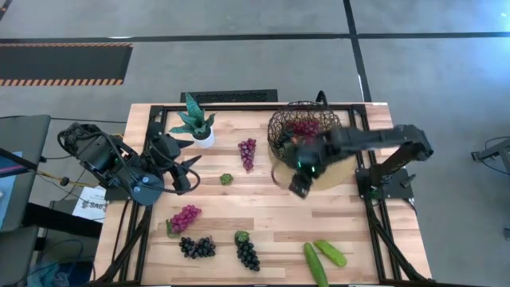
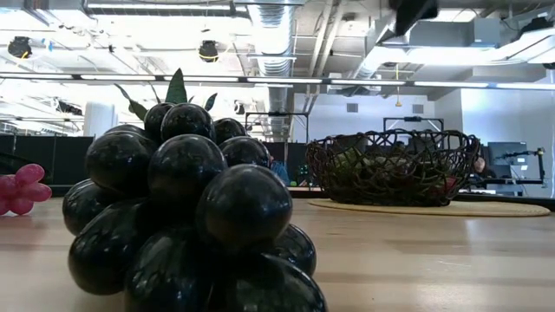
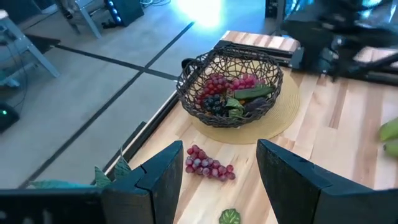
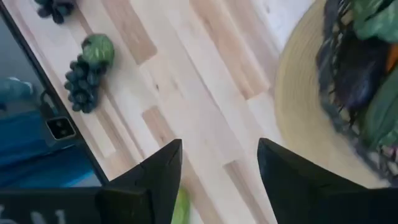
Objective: Build produce basket
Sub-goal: Put the green cucumber into the black wire basket
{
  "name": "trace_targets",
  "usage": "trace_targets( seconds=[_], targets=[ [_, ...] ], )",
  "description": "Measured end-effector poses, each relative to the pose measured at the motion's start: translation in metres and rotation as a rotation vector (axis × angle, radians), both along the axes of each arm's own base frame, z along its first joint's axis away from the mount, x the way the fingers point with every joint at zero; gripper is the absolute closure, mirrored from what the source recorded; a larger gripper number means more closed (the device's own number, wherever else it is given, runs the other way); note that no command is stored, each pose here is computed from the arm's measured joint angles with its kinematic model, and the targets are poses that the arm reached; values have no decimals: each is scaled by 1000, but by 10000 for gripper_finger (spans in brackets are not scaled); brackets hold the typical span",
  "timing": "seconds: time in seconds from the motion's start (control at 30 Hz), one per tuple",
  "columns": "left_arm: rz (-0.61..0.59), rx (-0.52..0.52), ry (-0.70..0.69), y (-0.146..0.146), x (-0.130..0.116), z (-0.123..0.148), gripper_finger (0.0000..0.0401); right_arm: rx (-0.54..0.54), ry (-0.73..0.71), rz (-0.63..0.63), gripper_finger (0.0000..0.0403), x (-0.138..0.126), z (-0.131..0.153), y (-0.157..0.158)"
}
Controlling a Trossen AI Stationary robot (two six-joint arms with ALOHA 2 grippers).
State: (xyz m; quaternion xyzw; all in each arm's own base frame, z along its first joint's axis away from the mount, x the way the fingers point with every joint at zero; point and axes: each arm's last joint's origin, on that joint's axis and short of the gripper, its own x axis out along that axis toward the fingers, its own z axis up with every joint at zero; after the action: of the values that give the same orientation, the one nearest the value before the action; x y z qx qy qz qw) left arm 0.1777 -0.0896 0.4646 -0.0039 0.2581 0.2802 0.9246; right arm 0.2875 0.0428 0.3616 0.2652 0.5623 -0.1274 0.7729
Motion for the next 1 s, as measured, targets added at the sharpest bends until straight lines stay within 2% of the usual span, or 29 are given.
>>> trace_targets(
  seconds=[0.17,0.37,0.6,0.73,0.87,1.0],
  targets=[
    [74,-108,-19,3,3,-4,209,-36,-21,-49,175,-6,-1,41],
    [117,-116,38,3,15,-24,225,-21,-111,-41,175,-8,0,72],
    [109,-153,24,-2,23,-31,230,37,-25,-102,175,-35,-4,112],
    [91,-138,19,-3,26,-31,231,52,51,-149,175,-55,-10,141],
    [107,-121,5,-1,28,-30,231,38,121,-166,175,-68,-31,180],
    [122,-123,-15,1,30,-29,231,7,242,-146,176,-69,-66,215]
  ],
)
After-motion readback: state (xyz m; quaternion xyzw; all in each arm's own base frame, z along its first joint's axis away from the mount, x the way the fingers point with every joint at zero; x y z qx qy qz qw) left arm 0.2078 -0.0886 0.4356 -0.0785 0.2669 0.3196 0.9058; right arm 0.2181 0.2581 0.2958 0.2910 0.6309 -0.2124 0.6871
